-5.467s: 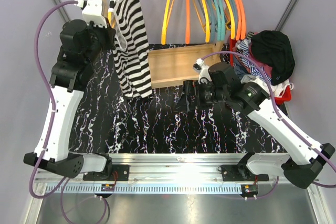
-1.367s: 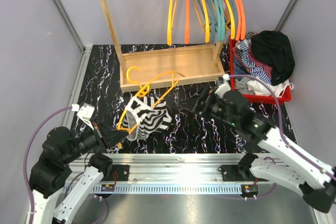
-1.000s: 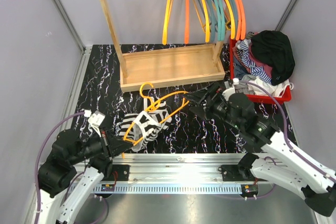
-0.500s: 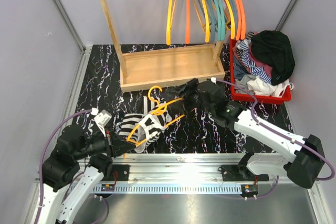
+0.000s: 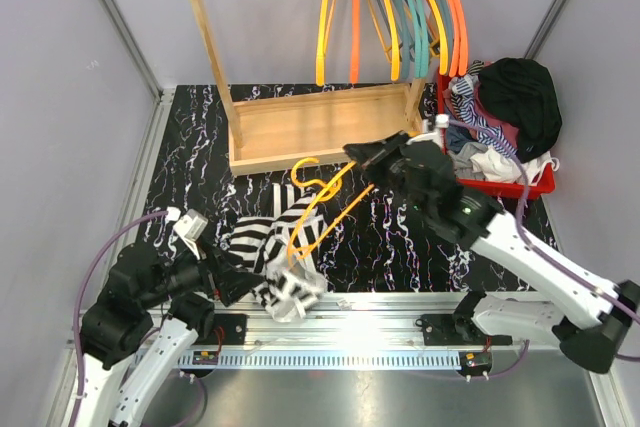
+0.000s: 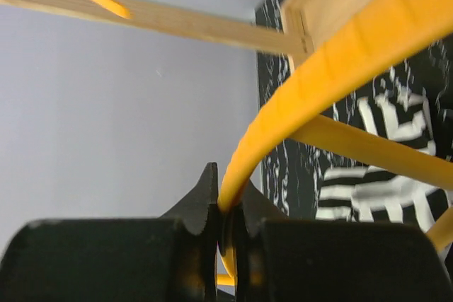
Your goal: Remove the tank top from the hanger
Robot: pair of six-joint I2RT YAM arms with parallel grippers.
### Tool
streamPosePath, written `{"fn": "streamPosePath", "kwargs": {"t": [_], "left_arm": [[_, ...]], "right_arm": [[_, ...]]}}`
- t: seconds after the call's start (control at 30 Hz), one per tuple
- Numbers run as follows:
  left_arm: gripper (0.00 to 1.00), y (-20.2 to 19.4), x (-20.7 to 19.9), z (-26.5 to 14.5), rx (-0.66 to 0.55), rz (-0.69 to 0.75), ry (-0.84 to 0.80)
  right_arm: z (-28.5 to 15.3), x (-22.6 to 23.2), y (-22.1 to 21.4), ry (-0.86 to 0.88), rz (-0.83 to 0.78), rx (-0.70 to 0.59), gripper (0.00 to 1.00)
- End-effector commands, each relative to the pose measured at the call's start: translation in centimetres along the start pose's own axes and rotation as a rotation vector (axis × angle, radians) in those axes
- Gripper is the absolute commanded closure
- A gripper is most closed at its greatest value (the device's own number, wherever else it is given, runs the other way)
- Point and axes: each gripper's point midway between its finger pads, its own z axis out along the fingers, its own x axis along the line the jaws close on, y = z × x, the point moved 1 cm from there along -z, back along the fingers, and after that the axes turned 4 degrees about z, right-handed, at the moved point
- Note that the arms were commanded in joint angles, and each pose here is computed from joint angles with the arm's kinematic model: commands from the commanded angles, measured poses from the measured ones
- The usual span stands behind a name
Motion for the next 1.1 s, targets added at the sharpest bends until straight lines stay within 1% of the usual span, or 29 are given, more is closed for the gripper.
{"fn": "streamPosePath", "kwargs": {"t": [0.0,0.07,0.1,0.13,0.2,0.23,0.27,0.3,0.33,0.37,0.4,0.43,0.47,0.5,0.53,0.57,0.6,0.63,0.8,0.97,1.03,1.07], "left_arm": [[0.01,1.8,1.5,0.0,-0.104,0.021,0.099],[0.01,2.2,1.7,0.0,-0.122,0.022,0.110],[0.01,2.1,1.7,0.2,-0.119,0.019,0.105],[0.01,2.3,1.5,0.5,-0.123,0.025,0.085],[0.01,2.3,0.9,1.2,-0.104,0.024,0.027],[0.01,2.4,0.6,1.4,-0.103,0.032,0.002],[0.01,2.4,-0.1,1.5,-0.094,0.044,-0.045],[0.01,3.0,-0.5,1.6,-0.111,0.064,-0.072],[0.01,3.2,-1.0,1.6,-0.118,0.084,-0.096],[0.01,3.3,-1.5,1.7,-0.109,0.098,-0.131],[0.01,3.6,-1.8,1.7,-0.113,0.115,-0.152],[0.01,3.8,-2.1,1.7,-0.108,0.144,-0.171],[0.01,3.6,-2.4,1.9,-0.078,0.147,-0.197],[0.01,3.6,-2.5,1.9,-0.065,0.155,-0.207],[0.01,3.6,-2.7,1.9,-0.058,0.181,-0.220],[0.01,3.6,-2.9,1.9,-0.051,0.189,-0.232],[0.01,3.5,-2.9,2.0,-0.041,0.188,-0.234],[0.01,3.3,-2.8,2.0,-0.034,0.202,-0.234],[0.01,2.2,-2.1,2.6,0.021,0.183,-0.227],[0.01,1.5,-1.7,2.7,0.060,0.211,-0.213],[0.02,1.4,-1.6,2.6,0.068,0.219,-0.208],[0.08,1.6,-1.3,2.7,0.066,0.212,-0.185]], "right_arm": [[-4.6,3.5,6.1,0.063,-0.208,-0.263,1.00],[-5.7,3.7,7.1,0.060,-0.271,-0.305,1.00],[-6.7,4.5,8.1,0.080,-0.275,-0.351,1.00],[-7.1,4.6,8.3,0.082,-0.290,-0.366,1.00],[-7.7,4.4,8.7,0.077,-0.247,-0.382,1.00],[-7.7,4.5,8.6,0.090,-0.150,-0.376,1.00],[-7.7,4.1,8.3,0.089,-0.117,-0.361,1.00],[-7.5,3.9,7.4,0.089,-0.091,-0.314,1.00],[-7.2,3.9,6.8,0.087,-0.011,-0.282,1.00],[-6.7,3.5,6.0,0.068,0.016,-0.244,1.00],[-6.4,3.6,4.7,0.081,0.047,-0.177,1.00],[-6.0,3.6,3.9,0.087,0.106,-0.138,1.00],[-5.4,2.8,3.0,0.074,0.131,-0.104,1.00],[-5.3,3.4,2.1,0.109,0.166,-0.053,1.00],[-5.0,3.4,1.7,0.114,0.218,-0.031,1.00],[-4.6,2.7,1.1,0.109,0.235,-0.013,1.00],[-4.6,3.5,0.8,0.145,0.265,0.011,1.00],[-4.5,3.5,0.6,0.150,0.305,0.024,1.00],[-3.3,4.7,-1.1,0.209,0.398,0.112,1.00],[-2.9,6.5,-1.1,0.270,0.452,0.128,1.00],[-2.8,6.8,-1.2,0.275,0.463,0.134,1.00],[-2.5,7.1,-1.4,0.276,0.467,0.141,1.00]]}}
